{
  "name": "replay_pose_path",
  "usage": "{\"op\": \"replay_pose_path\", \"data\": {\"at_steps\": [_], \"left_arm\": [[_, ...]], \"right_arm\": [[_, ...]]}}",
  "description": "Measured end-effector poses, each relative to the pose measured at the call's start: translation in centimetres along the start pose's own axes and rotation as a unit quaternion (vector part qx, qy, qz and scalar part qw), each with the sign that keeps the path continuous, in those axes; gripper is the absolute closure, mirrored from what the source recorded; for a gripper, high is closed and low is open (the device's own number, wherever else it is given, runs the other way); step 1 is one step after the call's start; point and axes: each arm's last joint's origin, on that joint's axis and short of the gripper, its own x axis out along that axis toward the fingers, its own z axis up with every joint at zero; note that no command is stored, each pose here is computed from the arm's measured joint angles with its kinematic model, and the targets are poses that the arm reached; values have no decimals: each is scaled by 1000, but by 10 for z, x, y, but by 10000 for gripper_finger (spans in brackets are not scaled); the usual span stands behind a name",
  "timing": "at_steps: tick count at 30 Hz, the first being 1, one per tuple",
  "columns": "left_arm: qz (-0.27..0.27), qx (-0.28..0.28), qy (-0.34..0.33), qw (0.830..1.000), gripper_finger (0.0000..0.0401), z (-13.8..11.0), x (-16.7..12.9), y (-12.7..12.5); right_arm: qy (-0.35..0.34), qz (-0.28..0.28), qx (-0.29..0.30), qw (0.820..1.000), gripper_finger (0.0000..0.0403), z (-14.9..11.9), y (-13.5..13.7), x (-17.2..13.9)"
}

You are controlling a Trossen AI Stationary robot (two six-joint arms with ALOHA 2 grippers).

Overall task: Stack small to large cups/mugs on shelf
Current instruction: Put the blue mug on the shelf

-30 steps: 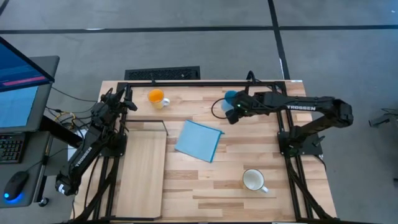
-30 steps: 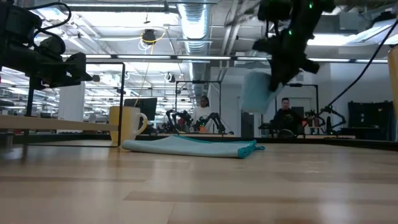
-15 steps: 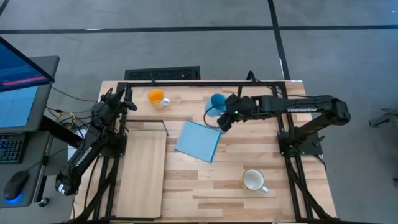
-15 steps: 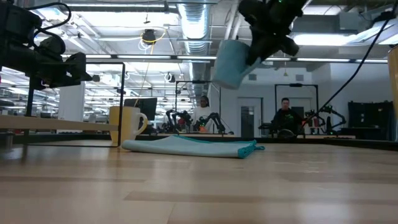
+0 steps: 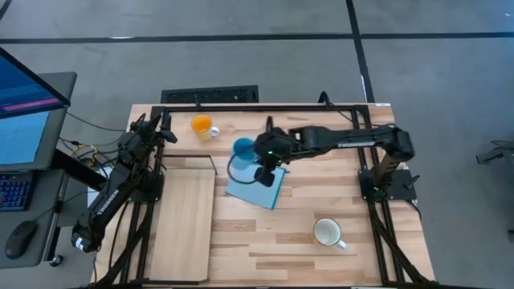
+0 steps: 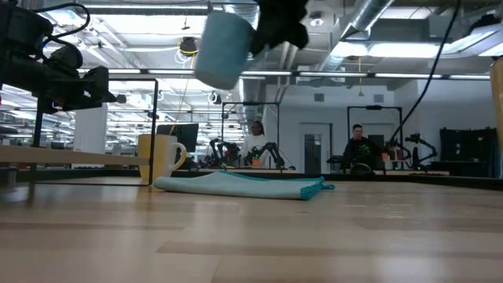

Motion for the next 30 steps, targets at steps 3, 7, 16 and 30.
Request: {"op": "replay_pose_path", "data": {"at_steps": [3,7,16,30], "left_arm": [[0,0,0,1000,184,0,0,0],[0,0,0,1000,184,0,0,0],[0,8,0,1000,184,0,0,0],[1,8,2,1000,184,0,0,0]], "right_arm": [[2,15,-40,999,344,12,11,4],[7,22,-76,997,344,23,24,19],[8,42,-105,994,344,38,40,57],[4,74,-120,990,344,50,56,131]]}}
